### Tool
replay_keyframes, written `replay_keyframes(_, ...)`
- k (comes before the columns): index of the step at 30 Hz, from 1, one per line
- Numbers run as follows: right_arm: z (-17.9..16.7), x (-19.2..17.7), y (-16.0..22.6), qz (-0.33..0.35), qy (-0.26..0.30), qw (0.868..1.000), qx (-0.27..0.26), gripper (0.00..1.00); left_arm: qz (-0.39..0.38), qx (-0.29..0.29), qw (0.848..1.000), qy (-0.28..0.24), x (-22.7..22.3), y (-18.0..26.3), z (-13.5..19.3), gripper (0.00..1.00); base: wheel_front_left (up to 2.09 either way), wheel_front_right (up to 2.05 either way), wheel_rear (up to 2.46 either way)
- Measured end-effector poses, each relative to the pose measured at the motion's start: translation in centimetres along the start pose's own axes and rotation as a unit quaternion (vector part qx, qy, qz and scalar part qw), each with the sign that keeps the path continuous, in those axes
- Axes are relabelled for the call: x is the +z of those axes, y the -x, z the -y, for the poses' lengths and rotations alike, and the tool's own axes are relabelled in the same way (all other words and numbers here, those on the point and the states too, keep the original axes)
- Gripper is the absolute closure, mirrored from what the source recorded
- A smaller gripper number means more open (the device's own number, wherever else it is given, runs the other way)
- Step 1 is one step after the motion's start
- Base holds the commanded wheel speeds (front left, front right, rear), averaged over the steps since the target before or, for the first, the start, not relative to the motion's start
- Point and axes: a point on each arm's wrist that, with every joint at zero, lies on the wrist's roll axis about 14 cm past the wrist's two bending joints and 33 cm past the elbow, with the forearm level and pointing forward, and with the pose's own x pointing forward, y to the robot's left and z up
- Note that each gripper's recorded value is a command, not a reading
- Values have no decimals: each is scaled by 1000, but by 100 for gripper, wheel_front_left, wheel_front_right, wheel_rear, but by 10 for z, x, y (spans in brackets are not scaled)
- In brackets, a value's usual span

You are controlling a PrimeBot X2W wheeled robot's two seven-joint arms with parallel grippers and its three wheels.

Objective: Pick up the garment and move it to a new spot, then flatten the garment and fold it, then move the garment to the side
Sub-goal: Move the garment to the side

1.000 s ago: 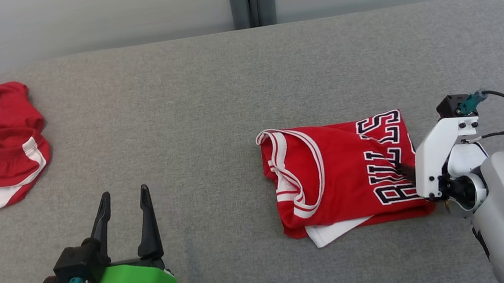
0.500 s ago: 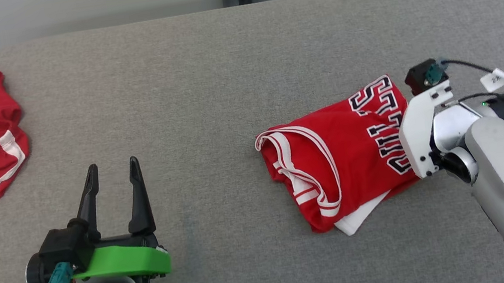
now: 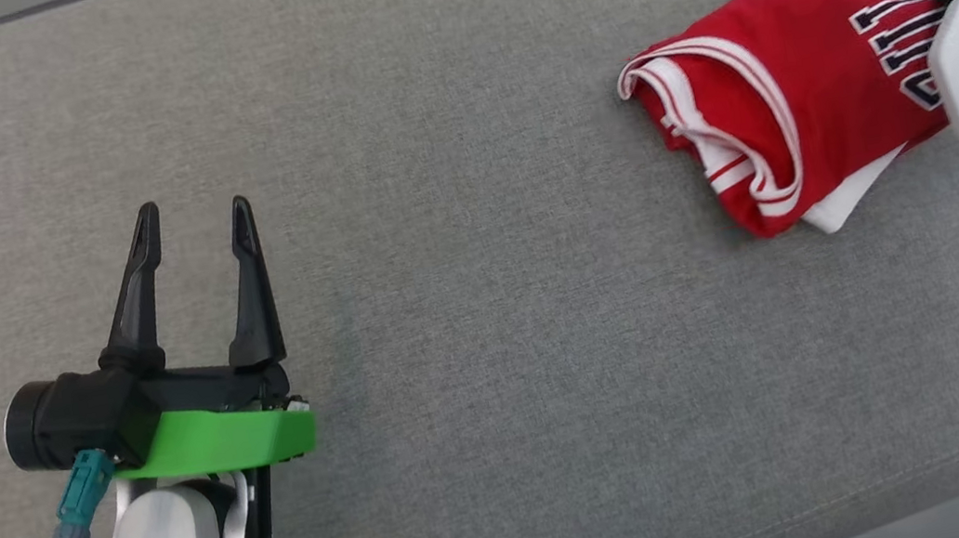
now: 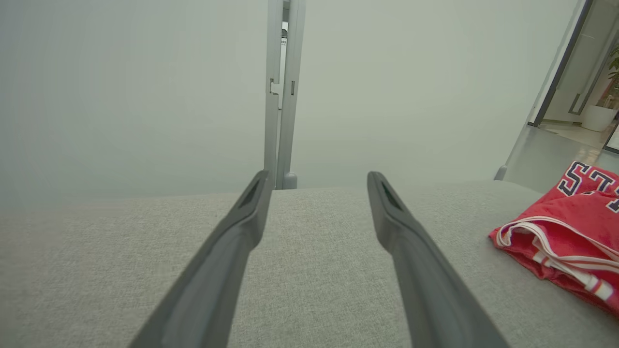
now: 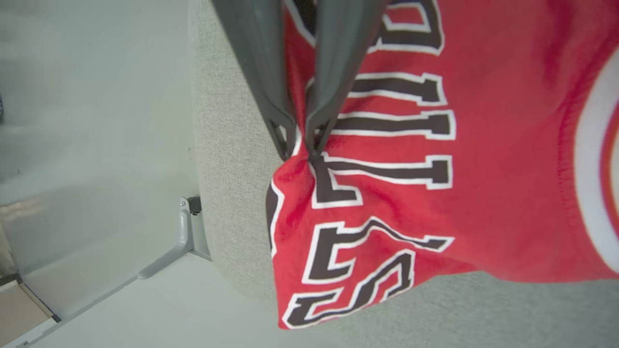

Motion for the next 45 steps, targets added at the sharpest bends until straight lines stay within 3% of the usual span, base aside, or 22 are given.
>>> replay_keyframes(8, 79, -41, -15, -25, 31, 995, -94, 100, -21, -49, 998, 29, -42, -30, 24, 0, 0, 0, 0)
replay_keyframes(14, 96, -80, -28, -61, 26, 990, -122, 100, -43, -50, 997, 38, -71, -36, 18, 0, 0, 0, 0)
replay_keyframes(15, 98, -83, -30, -59, 29, 990, -126, 4, -46, -48, 997, 39, -75, -37, 16, 0, 0, 0, 0)
replay_keyframes(16, 98, -84, -33, -56, 35, 990, -128, 0, -49, -45, 997, 39, -78, -37, 13, 0, 0, 0, 0)
replay_keyframes(20, 87, -80, -45, -35, 39, 991, -123, 0, -53, -32, 997, 37, -82, -34, 3, 0, 0, 0, 0)
replay_keyframes(25, 78, -49, -45, 41, 44, 991, -119, 0, -48, -17, 998, 38, -71, -29, -4, 0, 0, 0, 0)
replay_keyframes(30, 40, -24, -34, 130, -28, 987, -87, 0, -50, 8, 998, 42, -58, -12, -14, 0, 0, 0, 0)
replay_keyframes(37, -29, 2, 10, 235, -170, 957, -12, 0, -57, 49, 997, 30, -34, 29, -26, 0, 0, 0, 0)
replay_keyframes(45, -80, 27, 79, 314, -232, 919, 46, 0, -57, 85, 995, 7, -10, 77, -33, 0, 0, 0, 0)
